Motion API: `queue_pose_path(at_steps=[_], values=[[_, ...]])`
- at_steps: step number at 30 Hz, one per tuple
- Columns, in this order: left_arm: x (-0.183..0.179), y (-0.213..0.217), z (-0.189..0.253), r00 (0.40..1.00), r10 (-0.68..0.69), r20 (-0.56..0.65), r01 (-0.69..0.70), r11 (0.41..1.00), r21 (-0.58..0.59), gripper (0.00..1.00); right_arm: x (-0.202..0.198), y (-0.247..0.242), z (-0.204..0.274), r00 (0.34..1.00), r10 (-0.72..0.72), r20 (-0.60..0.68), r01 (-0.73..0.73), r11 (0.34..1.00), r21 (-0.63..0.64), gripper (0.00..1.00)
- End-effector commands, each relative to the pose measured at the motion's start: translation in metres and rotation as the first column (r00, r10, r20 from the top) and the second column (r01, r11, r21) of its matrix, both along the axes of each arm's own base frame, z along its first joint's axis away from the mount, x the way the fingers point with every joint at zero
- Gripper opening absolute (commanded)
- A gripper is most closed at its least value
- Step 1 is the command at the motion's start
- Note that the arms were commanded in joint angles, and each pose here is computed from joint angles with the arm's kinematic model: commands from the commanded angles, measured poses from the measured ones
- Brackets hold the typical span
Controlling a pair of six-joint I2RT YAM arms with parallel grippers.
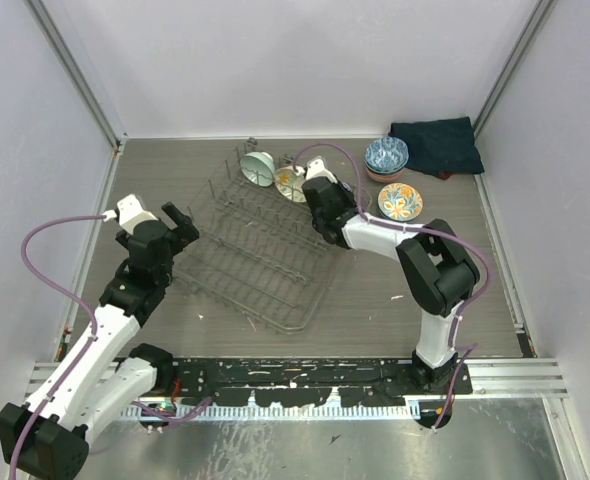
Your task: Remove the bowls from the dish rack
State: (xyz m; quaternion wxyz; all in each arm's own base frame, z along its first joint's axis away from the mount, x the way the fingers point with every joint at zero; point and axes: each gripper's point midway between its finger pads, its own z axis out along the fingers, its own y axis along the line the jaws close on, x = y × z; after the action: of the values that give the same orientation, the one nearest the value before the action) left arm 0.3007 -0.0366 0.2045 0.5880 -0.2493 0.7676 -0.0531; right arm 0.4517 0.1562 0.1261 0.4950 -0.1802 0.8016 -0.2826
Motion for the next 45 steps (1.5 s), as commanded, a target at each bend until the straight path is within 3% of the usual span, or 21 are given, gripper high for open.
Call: queue_pose_path(at_steps=[1, 27, 32, 38, 41, 45], values=[[0.003, 0.0, 0.013, 0.999, 0.004, 0.046, -0.004, 1.0, -0.008, 0.98, 0.0, 0.002, 0.073, 0.979, -0.053, 0.198, 0.02, 0.986, 0.163, 0.01], [0.002, 0.0, 0.014, 0.999, 0.003, 0.051, -0.003, 1.0, -0.013, 0.98, -0.039, -0.041, 0.154, 0.921, -0.2, 0.335, 0.067, 0.927, 0.37, 0.01], [0.002, 0.0, 0.014, 0.999, 0.003, 0.053, -0.003, 1.0, -0.015, 0.98, -0.04, -0.074, 0.154, 0.928, -0.25, 0.275, 0.057, 0.827, 0.56, 0.01], [0.002, 0.0, 0.013, 0.999, 0.005, 0.052, -0.004, 1.0, -0.014, 0.98, -0.039, -0.124, 0.134, 0.927, -0.342, 0.155, 0.114, 0.65, 0.751, 0.01], [0.002, 0.0, 0.013, 0.999, 0.005, 0.051, -0.005, 1.0, -0.014, 0.98, -0.037, -0.149, 0.113, 0.92, -0.385, 0.076, 0.168, 0.562, 0.81, 0.01], [0.003, 0.0, 0.013, 0.999, 0.005, 0.051, -0.004, 1.0, -0.014, 0.98, -0.034, -0.167, 0.085, 0.902, -0.431, -0.005, 0.256, 0.527, 0.81, 0.01]])
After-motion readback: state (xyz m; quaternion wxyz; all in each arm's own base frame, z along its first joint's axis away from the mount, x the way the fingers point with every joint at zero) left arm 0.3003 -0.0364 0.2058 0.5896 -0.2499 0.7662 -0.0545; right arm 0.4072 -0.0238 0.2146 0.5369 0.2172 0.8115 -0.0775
